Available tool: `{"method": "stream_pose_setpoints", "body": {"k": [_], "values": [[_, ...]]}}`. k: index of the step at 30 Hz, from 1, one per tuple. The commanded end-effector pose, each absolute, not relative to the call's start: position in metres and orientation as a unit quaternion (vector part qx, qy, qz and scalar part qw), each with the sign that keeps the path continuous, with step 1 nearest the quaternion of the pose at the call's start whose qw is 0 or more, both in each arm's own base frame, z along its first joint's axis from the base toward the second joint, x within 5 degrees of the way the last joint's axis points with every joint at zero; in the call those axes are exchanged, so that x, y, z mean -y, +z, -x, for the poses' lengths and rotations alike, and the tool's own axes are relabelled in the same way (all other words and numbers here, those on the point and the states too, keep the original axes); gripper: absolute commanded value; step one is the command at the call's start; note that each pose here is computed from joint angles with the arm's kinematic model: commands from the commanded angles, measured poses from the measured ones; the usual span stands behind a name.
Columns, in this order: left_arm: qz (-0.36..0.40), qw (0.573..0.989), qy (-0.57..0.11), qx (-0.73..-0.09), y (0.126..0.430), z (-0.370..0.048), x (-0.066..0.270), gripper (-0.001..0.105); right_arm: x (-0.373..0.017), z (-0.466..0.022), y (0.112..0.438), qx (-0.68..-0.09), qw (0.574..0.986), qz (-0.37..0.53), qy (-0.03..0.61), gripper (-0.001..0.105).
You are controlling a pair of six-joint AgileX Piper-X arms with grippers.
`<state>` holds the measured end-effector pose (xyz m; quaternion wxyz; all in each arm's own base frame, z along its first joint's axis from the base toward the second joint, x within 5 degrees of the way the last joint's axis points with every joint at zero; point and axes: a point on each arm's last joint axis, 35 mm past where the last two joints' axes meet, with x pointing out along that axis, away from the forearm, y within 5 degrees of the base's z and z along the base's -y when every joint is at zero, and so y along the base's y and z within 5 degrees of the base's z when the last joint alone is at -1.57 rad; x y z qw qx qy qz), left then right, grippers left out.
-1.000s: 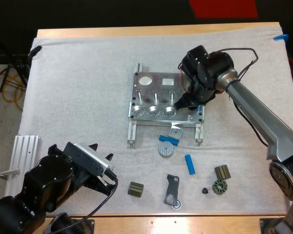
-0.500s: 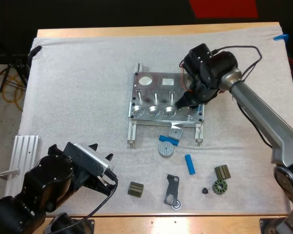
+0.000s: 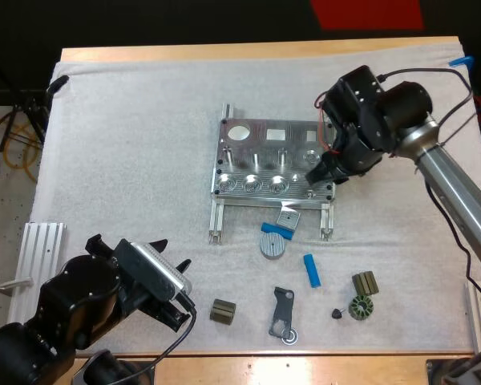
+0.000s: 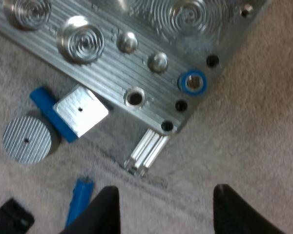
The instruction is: Load cells from right to left
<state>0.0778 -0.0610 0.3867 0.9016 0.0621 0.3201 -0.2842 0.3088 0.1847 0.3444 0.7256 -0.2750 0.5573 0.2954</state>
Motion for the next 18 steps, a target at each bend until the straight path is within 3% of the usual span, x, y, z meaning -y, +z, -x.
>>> {"method": "stream_pose_setpoints", "body": {"k": [1, 18], "values": [[-0.073, 0.901, -0.291, -0.313, 0.388, -0.077, 0.060, 0.043, -0.179, -0.299, 0.356, -0.557, 0.725, 0.277, 0.297, 0.044], [-0.171, 0.885, -0.334, -0.278, 0.388, -0.077, 0.061, 0.043, -0.143, -0.240, 0.421, -0.522, 0.764, 0.250, 0.285, 0.044]]}}
